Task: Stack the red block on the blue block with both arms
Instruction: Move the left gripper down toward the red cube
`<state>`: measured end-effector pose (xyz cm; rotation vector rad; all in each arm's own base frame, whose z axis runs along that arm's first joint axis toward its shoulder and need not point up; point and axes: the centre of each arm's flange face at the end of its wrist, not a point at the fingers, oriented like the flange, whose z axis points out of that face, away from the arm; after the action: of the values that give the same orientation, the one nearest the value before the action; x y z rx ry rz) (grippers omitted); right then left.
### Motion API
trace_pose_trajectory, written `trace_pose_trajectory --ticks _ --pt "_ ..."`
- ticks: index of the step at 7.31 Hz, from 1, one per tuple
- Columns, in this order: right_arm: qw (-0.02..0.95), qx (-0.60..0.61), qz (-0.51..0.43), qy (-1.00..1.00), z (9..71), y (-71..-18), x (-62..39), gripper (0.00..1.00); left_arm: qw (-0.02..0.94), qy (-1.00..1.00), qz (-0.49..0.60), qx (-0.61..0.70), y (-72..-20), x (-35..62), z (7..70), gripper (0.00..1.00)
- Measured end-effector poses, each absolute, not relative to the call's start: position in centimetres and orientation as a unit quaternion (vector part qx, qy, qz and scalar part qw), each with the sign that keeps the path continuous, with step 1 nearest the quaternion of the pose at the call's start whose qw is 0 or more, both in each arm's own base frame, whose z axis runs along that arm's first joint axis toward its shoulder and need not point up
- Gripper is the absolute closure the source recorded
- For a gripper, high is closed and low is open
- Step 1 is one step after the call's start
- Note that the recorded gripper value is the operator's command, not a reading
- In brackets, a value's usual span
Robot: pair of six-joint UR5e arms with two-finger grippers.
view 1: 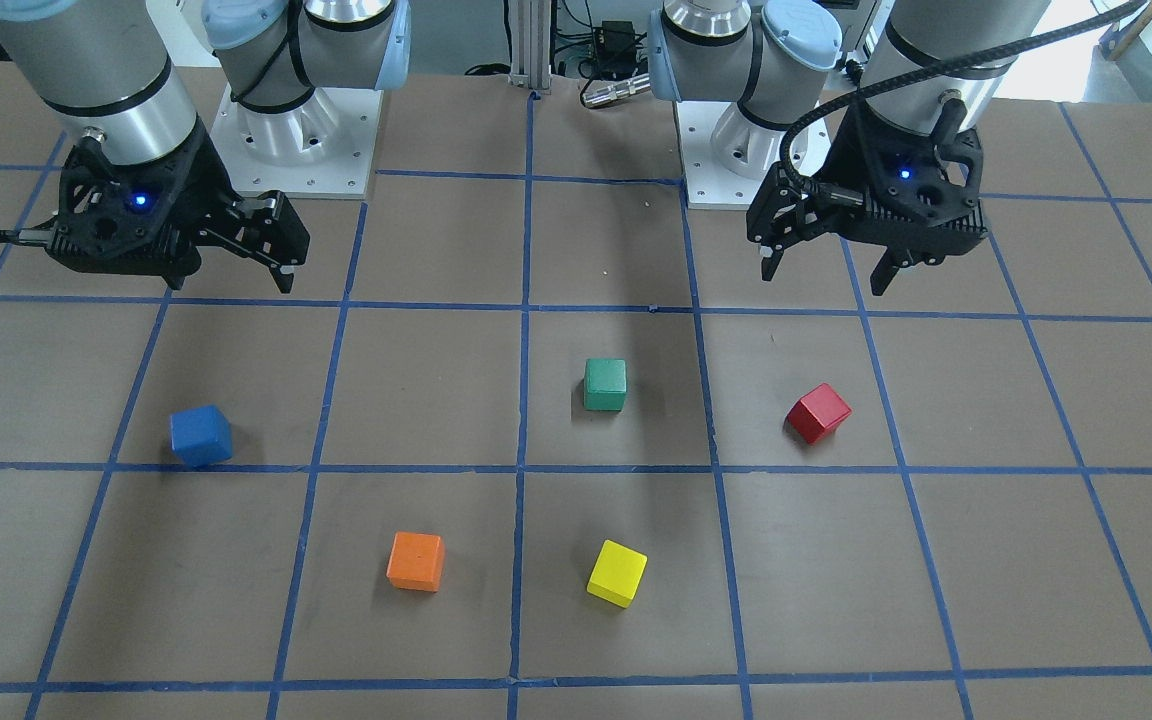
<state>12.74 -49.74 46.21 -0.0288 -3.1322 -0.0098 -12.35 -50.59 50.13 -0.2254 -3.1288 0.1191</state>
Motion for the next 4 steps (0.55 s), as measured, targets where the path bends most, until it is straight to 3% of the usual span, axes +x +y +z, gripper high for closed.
trace_pose_trajectory --ticks 4 --pt "0.007 -0.010 -0.034 -0.999 45.8 -48.8 12.8 0.00 -0.009 -0.999 -0.025 -0.038 -50.7 -9.1 47.2 0.00"
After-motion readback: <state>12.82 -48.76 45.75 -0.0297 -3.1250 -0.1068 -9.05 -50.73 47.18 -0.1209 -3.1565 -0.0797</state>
